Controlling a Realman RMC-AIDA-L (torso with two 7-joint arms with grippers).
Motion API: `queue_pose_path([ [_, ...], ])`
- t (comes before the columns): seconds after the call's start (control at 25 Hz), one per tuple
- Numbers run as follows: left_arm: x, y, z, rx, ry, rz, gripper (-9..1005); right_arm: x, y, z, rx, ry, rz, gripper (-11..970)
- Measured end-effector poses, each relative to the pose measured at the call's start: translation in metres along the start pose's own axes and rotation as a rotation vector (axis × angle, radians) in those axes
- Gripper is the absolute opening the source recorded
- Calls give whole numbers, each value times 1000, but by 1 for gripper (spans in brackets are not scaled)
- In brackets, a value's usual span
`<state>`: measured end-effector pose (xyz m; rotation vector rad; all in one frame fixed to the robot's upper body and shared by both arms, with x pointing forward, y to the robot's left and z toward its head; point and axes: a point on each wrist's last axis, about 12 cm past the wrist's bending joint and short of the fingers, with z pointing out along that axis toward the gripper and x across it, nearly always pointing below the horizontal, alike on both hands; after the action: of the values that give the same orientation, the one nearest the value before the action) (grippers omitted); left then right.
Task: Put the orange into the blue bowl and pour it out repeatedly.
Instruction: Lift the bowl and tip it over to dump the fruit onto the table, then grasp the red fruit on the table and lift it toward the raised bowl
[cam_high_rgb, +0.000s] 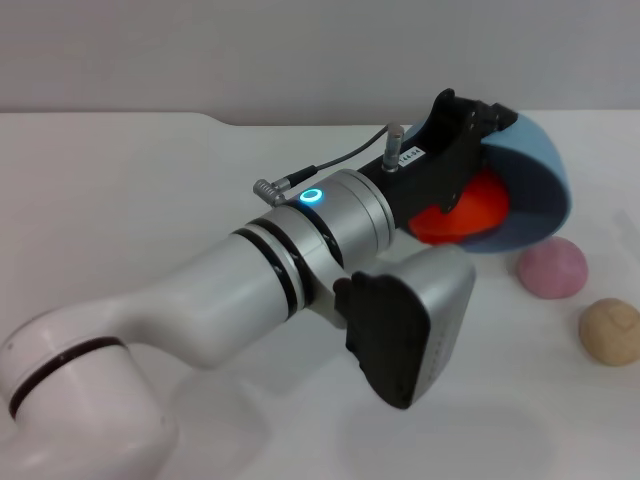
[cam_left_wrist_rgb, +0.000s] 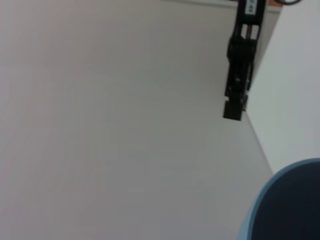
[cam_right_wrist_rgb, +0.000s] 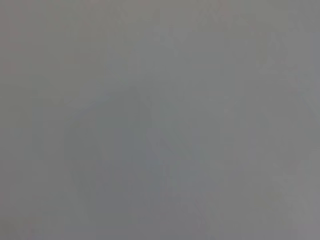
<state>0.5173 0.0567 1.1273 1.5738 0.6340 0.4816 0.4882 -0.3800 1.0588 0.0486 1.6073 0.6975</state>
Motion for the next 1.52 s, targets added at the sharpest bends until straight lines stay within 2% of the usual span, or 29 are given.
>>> queue_pose_path([
  [0.04, -2, -1, -3, -40, -15, 28, -1, 0, 0, 0, 1, 0, -1, 589],
  [0.2, -9, -5, -7, -95, -37, 87, -2, 0, -1, 0, 2, 1, -1, 589],
  [0.36, -16, -7, -10, -122, -55, 129, -2, 0, -1, -1, 5, 2, -1, 589],
  [0.72, -15, -9, -15, -167, -46, 100, -1, 0, -1, -1, 5, 3, 0, 589],
  [0.76, -8, -3, -13, -187, -2, -45, -1, 1, 0, -1, 0, 7, -1, 589],
  [0.8, -8, -2, -13, -190, 4, -68, -1, 1, 1, -1, -9, 15, -1, 590],
  [0.84, -4, 5, -11, -210, 33, -180, -1, 0, 1, -1, -18, 22, -2, 590],
  [0.92, 5, 15, -9, -217, 77, -336, -1, -3, 2, -2, -34, 35, 6, 590],
  [1.0, 20, 24, -4, -176, 129, -511, 0, -9, 2, -1, -49, 51, 28, 590],
  [1.08, 32, 29, 0, -139, 153, -628, 0, -14, 2, 0, -65, 89, 39, 590],
  [1.24, 70, 39, 7, 0, 195, -993, -1, -20, 5, 11, -104, 239, 36, 590],
  [1.32, 87, 41, 8, 33, 222, -1135, -1, -20, 9, 19, -141, 333, 30, 590],
  [1.36, 108, 42, 11, 74, 266, -1307, -1, -22, 14, 29, -196, 445, 40, 590],
  [1.4, 108, 42, 11, 74, 266, -1307, -1, -22, 14, 29, -196, 445, 40, 590],
  [1.52, 129, 36, 13, 138, 334, -1447, 0, -19, 24, 41, -260, 583, 70, 590],
])
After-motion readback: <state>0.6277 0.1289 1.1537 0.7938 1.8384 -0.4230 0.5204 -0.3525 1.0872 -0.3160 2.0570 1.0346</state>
